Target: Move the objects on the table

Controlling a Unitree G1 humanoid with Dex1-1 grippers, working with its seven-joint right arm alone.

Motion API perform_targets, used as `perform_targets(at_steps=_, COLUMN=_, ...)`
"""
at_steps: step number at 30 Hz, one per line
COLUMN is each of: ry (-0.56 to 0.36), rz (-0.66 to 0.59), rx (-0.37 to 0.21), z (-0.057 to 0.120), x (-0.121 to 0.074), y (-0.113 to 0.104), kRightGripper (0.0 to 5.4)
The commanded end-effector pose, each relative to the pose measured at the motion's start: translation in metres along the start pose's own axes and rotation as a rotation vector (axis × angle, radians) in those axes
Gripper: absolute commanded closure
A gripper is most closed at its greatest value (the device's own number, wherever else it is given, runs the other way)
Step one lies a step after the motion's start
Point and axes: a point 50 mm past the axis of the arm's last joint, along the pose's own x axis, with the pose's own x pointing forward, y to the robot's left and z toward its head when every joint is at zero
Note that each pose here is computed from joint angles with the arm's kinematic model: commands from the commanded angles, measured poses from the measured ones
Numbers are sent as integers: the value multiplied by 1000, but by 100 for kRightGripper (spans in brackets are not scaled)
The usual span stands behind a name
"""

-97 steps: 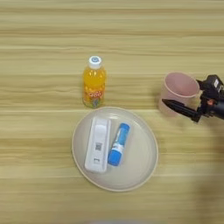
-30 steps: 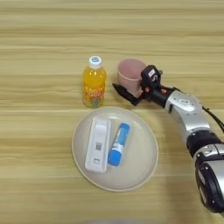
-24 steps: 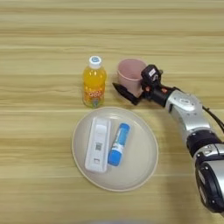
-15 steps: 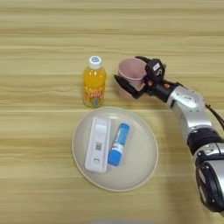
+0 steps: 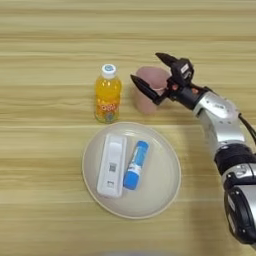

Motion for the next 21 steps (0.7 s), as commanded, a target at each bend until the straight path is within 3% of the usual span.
perform_targets(at_steps=1, ry=-135, rz=7, rx=-89, z=41, x=11, y=-13, kRightGripper=2)
perform_targets(at_steps=10, ry=-201, rz=82, rx=-107, z=61, x=-1, y=-10, kRightGripper=2)
perform_targets(at_steps=13, ry=-210, rz=168, rx=-121, z=69, x=-10, y=-3, kRightGripper=2)
perform_targets(at_steps=21, ry=-141, rz=364, rx=-137, z=73, x=-35, y=17, kRightGripper=2)
